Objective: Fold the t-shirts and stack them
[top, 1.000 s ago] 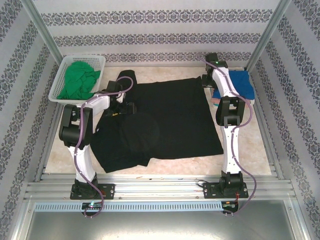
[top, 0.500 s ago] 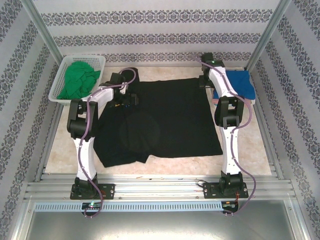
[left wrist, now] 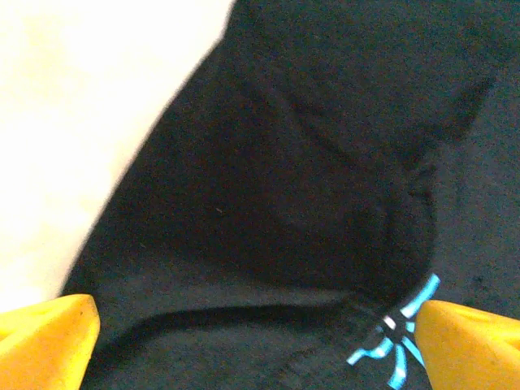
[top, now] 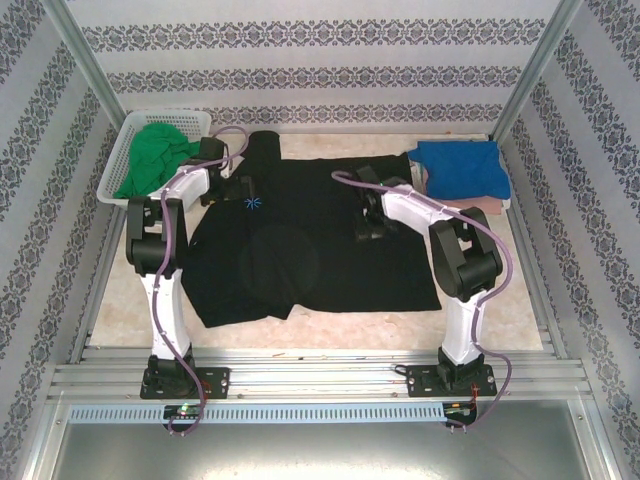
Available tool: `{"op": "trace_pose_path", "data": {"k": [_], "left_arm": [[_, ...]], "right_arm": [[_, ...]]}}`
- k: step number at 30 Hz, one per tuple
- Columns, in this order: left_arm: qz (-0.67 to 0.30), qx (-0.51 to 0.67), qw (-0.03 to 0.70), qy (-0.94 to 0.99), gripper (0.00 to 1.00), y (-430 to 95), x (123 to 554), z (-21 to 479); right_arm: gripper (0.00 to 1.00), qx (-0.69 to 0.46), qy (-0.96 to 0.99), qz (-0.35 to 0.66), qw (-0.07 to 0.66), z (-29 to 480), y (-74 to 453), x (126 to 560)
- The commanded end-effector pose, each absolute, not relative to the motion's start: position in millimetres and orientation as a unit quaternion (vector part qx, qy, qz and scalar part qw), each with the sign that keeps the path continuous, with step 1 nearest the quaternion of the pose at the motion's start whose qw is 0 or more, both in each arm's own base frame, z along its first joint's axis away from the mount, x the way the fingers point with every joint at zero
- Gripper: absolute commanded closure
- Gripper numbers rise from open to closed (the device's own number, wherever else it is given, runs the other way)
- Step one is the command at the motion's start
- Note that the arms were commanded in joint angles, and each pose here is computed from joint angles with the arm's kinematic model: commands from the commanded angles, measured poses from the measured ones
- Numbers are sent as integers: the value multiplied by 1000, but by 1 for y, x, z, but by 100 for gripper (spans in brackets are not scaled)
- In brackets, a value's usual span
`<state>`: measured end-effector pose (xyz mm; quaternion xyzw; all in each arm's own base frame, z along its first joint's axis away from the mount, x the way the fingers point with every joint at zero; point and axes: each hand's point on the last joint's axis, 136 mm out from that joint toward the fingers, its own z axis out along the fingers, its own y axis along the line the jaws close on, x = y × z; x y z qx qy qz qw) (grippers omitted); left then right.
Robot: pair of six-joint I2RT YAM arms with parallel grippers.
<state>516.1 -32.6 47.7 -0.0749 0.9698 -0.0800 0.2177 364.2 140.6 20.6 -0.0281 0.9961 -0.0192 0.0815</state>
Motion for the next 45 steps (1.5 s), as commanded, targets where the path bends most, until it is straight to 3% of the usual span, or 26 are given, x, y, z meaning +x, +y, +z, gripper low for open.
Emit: {"op": "trace_pose_path", "data": {"k": [1,7,14,16,19,22,27,31,35,37,42,45], "left_arm": [[-126,-38,237,963,0,-66,489,100],[-109,16,269,957,0,-102,379,136],[-68,96,201,973,3,-155,242,95],[-75,121,194,971,9,-168,216,90],[-100,172,197,960,8,-195,189,83],[-53,222,189,955,3,-206,177,66],[25,241,157,958,12,-196,183,28],[61,243,164,954,42,-188,191,27],[44,268,192,943,76,-199,201,56],[33,280,197,939,83,-200,202,74],[-65,306,151,938,81,-208,196,109],[-99,305,144,936,75,-211,211,119]], "right_arm": [[46,27,994,7,104,34,133,351],[45,52,993,1,109,40,108,305],[43,67,989,32,131,51,99,285],[43,79,988,46,125,48,96,284],[43,81,988,45,126,48,91,288],[43,80,987,55,126,52,91,294],[43,80,986,63,133,53,93,295],[43,90,985,66,135,48,91,290],[43,89,985,68,134,49,92,287],[43,84,984,68,144,54,93,287],[40,-31,965,80,247,85,125,282],[28,-117,922,109,352,113,156,271]]}}
